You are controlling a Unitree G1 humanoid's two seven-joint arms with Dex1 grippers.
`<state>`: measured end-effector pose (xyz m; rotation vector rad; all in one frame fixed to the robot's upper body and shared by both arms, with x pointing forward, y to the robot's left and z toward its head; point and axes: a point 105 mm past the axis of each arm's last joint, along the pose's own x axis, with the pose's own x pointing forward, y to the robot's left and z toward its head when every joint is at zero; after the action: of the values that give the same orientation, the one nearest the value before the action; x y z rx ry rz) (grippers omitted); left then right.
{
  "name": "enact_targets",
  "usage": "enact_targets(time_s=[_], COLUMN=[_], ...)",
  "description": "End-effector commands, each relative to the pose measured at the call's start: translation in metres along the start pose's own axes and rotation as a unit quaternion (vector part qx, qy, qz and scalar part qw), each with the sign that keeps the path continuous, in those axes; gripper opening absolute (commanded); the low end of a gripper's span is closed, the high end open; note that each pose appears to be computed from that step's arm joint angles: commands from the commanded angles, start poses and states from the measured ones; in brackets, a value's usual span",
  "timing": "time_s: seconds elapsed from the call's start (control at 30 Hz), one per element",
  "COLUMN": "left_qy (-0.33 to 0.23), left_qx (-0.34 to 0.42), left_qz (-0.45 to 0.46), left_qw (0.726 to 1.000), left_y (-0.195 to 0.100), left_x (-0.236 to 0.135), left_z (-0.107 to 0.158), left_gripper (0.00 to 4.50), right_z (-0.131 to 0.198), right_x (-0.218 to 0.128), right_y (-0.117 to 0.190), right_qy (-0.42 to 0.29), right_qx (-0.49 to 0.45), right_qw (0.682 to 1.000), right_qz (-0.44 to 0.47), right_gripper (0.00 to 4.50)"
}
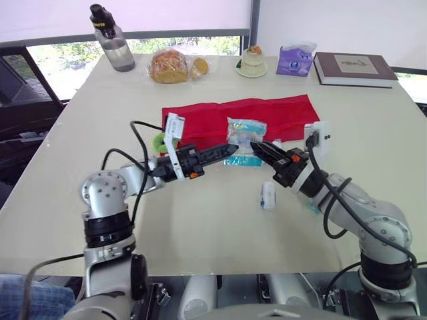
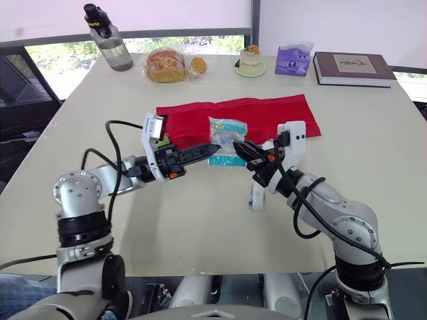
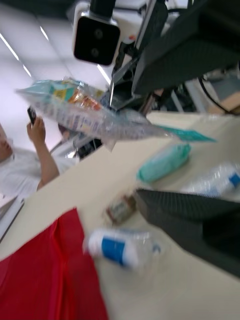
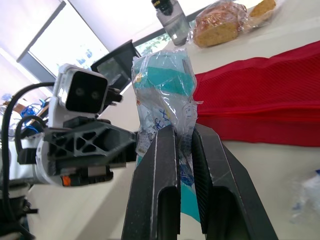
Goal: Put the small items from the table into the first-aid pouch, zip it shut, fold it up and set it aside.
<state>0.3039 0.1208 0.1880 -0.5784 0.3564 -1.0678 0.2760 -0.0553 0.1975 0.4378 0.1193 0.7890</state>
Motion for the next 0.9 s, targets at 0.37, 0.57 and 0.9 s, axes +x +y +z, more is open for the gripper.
enact_targets(time_s=[0.37,0.57,0.9], left_qy=[0.06,0.12,0.164], left_qx=[0.359,0.491,0.607], left_qz=[0.225,0.284,0.35], left_qw=[0.904,0.815,0.695], left_y=[0.077,0.102,0.124], left_x=[-0.029,-0.03,-0.04], left_z=[0.042,0.052,0.069], left_gripper=[4.47,4.47,4.47], right_z=[-0.002,-0.005,-0.008], right_x=[-0.008,-0.007,-0.008], right_y=[-0.014,-0.015,-0.017], right_qy=[0.019,0.022,0.018], right_qx=[-0.001,-0.003,-0.004], right_qw=[1.0,1.0,0.999], right_qz=[-0.015,-0.019,-0.03], right_gripper=[0.0,0.0,0.0])
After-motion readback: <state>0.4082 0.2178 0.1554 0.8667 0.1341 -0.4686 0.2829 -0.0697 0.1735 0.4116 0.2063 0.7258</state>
